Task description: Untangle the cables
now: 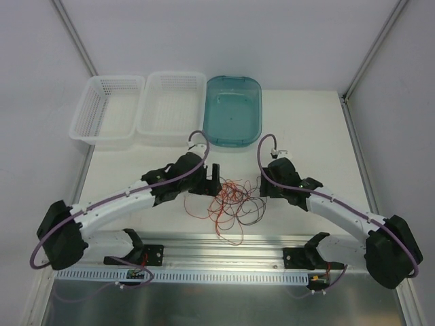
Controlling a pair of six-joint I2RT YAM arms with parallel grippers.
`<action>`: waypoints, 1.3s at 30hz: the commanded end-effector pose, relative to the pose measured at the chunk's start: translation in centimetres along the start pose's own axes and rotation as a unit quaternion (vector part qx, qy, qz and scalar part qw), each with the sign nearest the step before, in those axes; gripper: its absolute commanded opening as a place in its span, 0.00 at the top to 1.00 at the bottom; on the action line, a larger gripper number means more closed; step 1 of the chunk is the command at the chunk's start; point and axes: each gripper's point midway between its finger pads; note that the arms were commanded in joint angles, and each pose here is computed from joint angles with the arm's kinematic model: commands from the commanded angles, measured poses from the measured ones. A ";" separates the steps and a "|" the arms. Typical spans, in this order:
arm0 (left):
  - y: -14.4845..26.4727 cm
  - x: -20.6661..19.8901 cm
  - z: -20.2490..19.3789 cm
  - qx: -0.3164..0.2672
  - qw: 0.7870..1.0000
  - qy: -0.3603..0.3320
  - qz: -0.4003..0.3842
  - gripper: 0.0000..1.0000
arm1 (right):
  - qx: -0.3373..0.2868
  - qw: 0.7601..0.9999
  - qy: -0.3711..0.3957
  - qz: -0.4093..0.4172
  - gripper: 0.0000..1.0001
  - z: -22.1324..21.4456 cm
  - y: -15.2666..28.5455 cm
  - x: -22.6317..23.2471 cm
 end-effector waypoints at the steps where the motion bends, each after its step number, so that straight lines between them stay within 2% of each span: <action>1: -1.9 -3.8 1.3 0.008 0.998 -0.047 -0.031 0.11 | -0.002 0.997 -0.040 0.069 0.39 0.0 -0.3 2.1; 2: -3.4 -4.0 0.6 0.026 0.998 -0.051 -0.021 0.12 | 0.002 0.997 -0.045 0.068 0.39 -0.3 -0.6 1.9; 4: -4.5 -5.4 1.1 0.023 0.998 -0.050 -0.020 0.13 | 0.014 0.995 -0.060 0.075 0.41 -1.2 -1.4 1.7; 7: -7.3 -5.4 0.1 0.044 0.998 -0.044 0.006 0.14 | 0.025 0.994 -0.077 0.078 0.44 -2.0 -2.3 1.4; 13: -10.6 -5.3 -1.7 0.061 0.997 -0.035 0.032 0.18 | 0.025 0.993 -0.079 0.079 0.58 -2.1 -2.9 1.3; 16: -11.6 -4.5 -2.6 0.067 0.996 -0.032 0.052 0.26 | 0.026 0.993 -0.077 0.080 0.72 -2.2 -2.8 1.4; 17: -12.0 -3.9 -3.1 0.072 0.995 -0.032 0.062 0.29 | 0.025 0.994 -0.077 0.080 0.80 -2.1 -2.8 1.4; 21: -12.3 -1.8 -4.1 0.070 0.992 -0.030 0.099 0.56 | 0.022 0.994 -0.073 0.074 0.99 -2.0 -2.3 1.1; 22: -12.3 -1.1 -4.5 0.071 0.991 -0.032 0.109 0.68 | 0.021 0.995 -0.071 0.072 0.99 -1.9 -2.2 1.0; 25: -12.0 0.6 -4.6 0.060 0.988 -0.037 0.135 0.90 | 0.006 0.996 -0.066 0.059 0.99 -1.3 -1.5 0.3; 27: -11.6 1.9 -4.6 0.055 0.986 -0.036 0.152 0.96 | -0.013 0.997 -0.061 0.044 0.99 -0.4 -0.6 -0.4; 29: -11.1 2.6 -4.2 0.049 0.986 -0.027 0.158 1.00 | -0.017 0.998 -0.056 0.027 0.99 -0.2 0.1 -1.2; 33: -10.1 5.7 -4.4 0.046 0.982 -0.007 0.185 1.00 | -0.049 0.997 -0.064 -0.012 0.99 1.1 1.8 -3.5; 39: -8.0 9.3 -4.0 0.033 0.977 0.029 0.209 1.00 | -0.094 0.986 -0.118 -0.068 0.99 2.0 4.1 -7.4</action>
Point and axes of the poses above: each gripper's point midway between its finger pads, its own y axis back along the fingers, its own x axis along the line the jaws close on, z = x × y, and after that the axes turned 4 degrees about y, right-handed
